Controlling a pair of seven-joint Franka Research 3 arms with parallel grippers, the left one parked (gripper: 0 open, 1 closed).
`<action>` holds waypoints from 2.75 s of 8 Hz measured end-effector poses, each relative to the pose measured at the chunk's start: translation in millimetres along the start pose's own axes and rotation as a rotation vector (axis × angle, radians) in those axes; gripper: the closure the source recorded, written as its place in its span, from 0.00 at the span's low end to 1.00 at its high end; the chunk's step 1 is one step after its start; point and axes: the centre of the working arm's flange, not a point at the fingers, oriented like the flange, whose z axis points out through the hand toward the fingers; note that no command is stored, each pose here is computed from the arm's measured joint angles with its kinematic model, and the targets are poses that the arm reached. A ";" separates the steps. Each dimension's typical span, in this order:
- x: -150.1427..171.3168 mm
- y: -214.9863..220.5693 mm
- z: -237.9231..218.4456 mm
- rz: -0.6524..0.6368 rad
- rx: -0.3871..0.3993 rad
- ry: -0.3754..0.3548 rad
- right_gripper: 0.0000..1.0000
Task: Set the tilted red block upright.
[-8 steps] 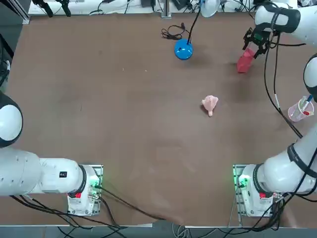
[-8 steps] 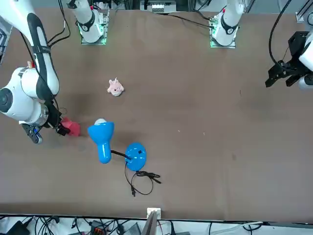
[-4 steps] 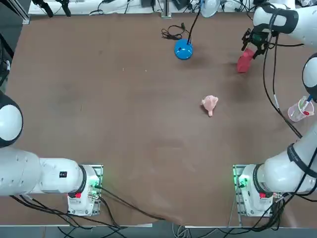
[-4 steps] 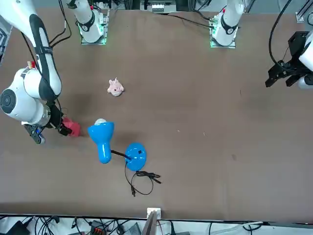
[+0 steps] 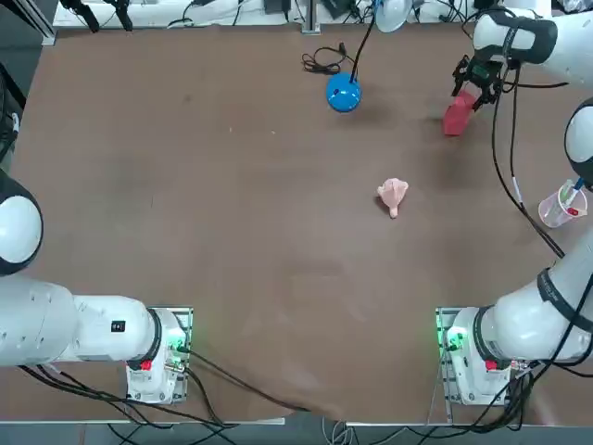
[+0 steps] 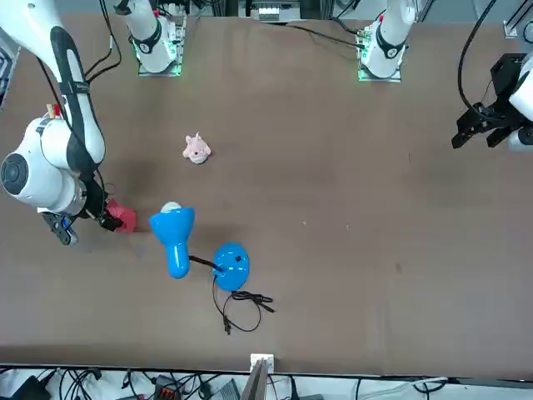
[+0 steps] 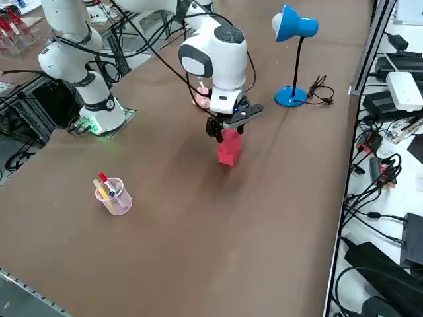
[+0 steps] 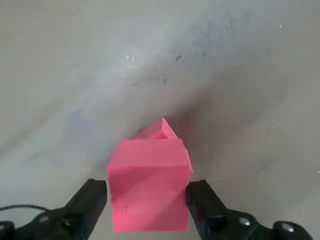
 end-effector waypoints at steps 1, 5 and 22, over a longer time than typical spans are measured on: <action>0.4 0.7 -0.1 -0.001 -0.003 0.001 0.00; 0.5 2.0 -0.9 -0.010 -0.018 0.003 0.00; -0.1 1.6 -1.1 -0.023 -0.041 0.001 0.27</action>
